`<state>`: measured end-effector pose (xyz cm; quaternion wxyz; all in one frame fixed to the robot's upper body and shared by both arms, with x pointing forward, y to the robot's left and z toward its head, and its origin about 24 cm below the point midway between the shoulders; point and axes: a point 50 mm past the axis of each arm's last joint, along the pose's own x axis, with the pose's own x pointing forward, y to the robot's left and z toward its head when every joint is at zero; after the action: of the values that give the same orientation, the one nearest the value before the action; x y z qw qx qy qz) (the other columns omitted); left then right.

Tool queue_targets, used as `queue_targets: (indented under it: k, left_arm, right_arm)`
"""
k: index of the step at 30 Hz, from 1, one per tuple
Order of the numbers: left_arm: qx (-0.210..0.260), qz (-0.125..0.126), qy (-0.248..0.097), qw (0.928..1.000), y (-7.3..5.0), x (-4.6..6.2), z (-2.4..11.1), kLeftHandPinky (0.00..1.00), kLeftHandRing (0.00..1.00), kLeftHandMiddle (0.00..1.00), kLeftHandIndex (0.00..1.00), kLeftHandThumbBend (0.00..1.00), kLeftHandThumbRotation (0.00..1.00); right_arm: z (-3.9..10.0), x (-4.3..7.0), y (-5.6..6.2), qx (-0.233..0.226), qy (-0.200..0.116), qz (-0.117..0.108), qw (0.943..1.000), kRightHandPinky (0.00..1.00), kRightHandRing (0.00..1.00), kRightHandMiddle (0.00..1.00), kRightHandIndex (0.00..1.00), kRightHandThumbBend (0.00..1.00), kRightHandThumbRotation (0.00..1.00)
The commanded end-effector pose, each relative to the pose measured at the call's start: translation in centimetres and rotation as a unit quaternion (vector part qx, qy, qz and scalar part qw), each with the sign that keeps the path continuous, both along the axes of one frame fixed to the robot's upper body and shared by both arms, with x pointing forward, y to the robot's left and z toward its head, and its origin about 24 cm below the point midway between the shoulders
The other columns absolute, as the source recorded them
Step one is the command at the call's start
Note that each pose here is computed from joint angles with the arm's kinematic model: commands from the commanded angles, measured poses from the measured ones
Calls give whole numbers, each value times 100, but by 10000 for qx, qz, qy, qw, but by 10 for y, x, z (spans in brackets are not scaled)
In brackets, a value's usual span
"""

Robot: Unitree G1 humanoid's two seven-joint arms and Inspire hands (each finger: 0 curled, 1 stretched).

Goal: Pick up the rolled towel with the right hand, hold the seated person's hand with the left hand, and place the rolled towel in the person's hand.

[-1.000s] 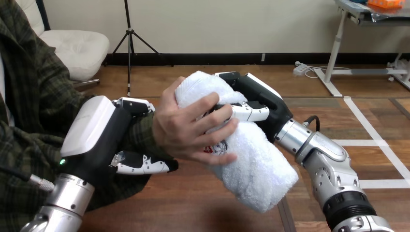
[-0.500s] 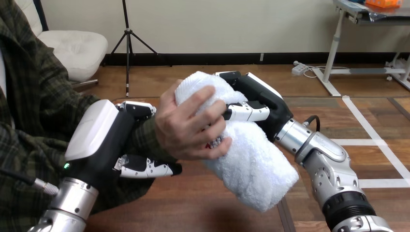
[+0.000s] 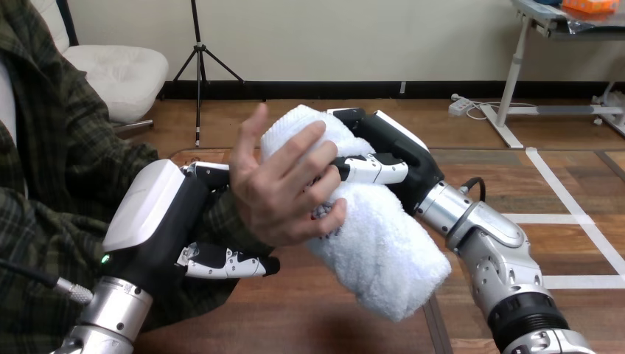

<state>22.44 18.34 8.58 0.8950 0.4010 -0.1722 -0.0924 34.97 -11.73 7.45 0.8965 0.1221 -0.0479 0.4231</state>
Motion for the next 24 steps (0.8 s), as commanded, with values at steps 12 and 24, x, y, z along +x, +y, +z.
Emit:
queue_targets:
  k: [12,24]
  left_arm:
    - [-495,-525,-523,9960,-25,4,15,22,26,33,33,93,0]
    - [-518,-477,-502,9963,-16,8,10,29,33,39,39,93,0]
  right_arm:
    - [31,10,25,205,-572,216,9979,6,11,23,28,68,0]
    - [31,11,23,205,-599,146,9979,8,13,25,30,73,0]
